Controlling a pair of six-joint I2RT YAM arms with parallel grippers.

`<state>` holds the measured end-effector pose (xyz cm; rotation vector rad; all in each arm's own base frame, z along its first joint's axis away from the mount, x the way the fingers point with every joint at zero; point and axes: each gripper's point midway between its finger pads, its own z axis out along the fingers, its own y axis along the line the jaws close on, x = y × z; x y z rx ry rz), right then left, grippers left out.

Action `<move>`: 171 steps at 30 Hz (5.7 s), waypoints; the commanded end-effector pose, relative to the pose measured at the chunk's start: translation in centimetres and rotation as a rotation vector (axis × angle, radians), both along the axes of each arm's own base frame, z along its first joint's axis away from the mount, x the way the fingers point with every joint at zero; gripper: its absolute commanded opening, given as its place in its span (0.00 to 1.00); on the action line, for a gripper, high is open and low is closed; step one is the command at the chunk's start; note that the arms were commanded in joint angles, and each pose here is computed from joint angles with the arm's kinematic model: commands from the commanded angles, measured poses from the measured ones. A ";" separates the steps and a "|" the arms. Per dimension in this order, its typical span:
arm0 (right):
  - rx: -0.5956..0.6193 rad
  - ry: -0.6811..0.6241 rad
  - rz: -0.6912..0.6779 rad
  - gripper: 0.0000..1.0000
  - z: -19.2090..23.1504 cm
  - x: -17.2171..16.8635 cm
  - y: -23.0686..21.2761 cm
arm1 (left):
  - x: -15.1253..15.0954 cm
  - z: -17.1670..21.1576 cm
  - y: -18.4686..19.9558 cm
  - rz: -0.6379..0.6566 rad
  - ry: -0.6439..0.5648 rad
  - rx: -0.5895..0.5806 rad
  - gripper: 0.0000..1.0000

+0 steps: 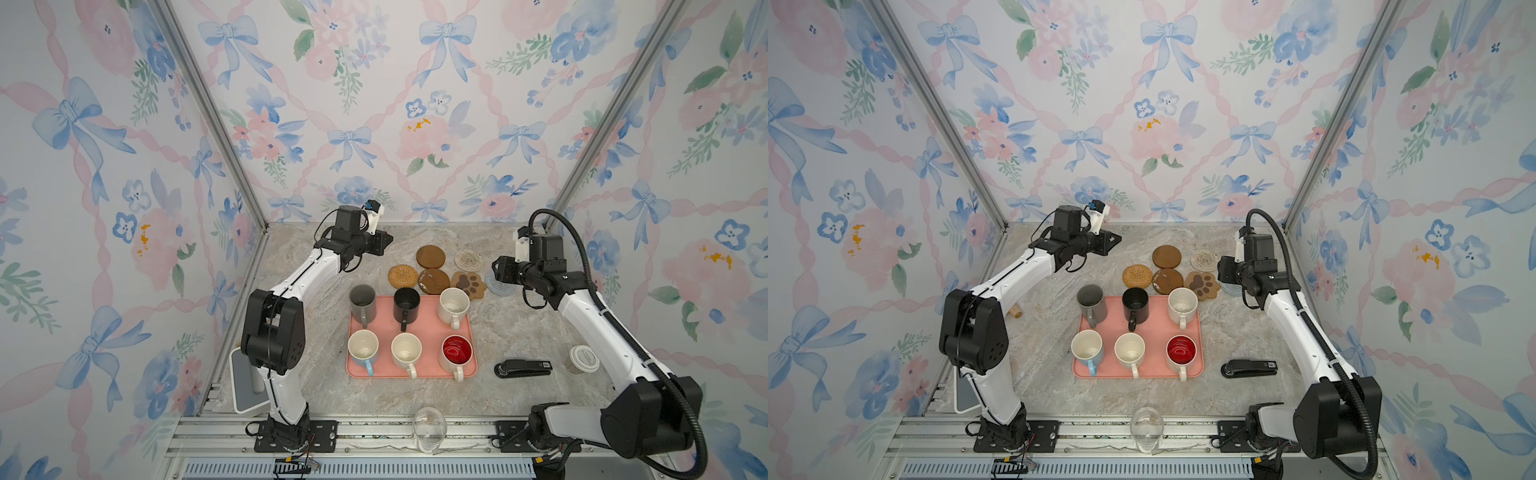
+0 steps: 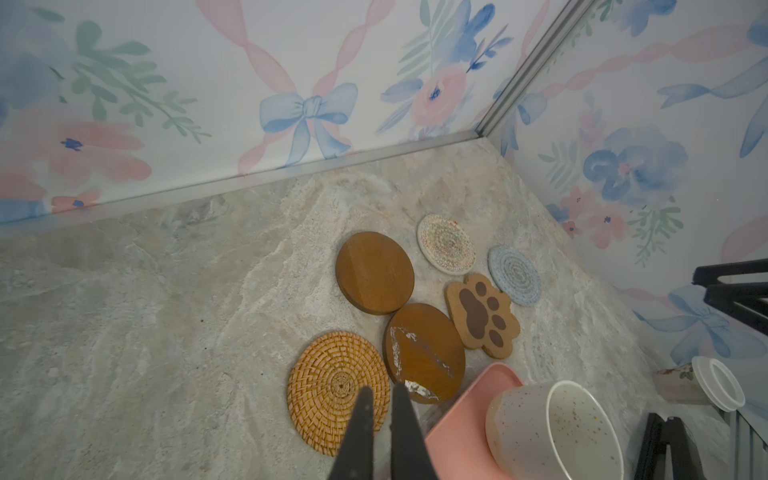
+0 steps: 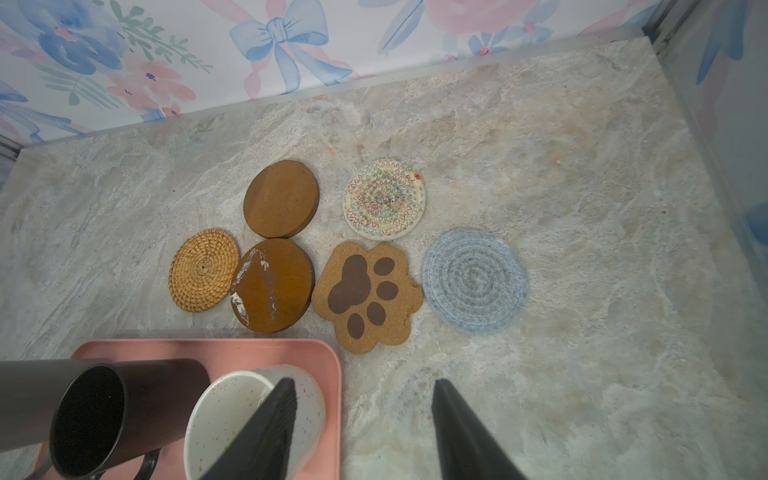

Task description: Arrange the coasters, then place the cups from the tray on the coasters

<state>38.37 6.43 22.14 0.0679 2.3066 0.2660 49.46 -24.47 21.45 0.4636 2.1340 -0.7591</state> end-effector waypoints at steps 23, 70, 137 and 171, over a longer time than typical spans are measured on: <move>0.009 0.139 0.053 0.52 -4.3 -1.8 1.0 | 2.8 -16.4 -4.9 -0.078 0.296 0.293 0.00; 0.065 0.189 0.056 0.40 -6.1 -1.3 2.1 | 1.2 -22.6 8.6 0.243 0.484 0.513 0.00; 0.070 0.122 0.114 0.37 -1.4 -0.7 4.2 | 1.7 -12.1 21.9 0.640 0.296 0.283 0.00; 0.083 0.585 0.195 0.00 -16.6 8.9 7.7 | -11.9 6.7 5.7 0.256 -0.270 -0.111 0.00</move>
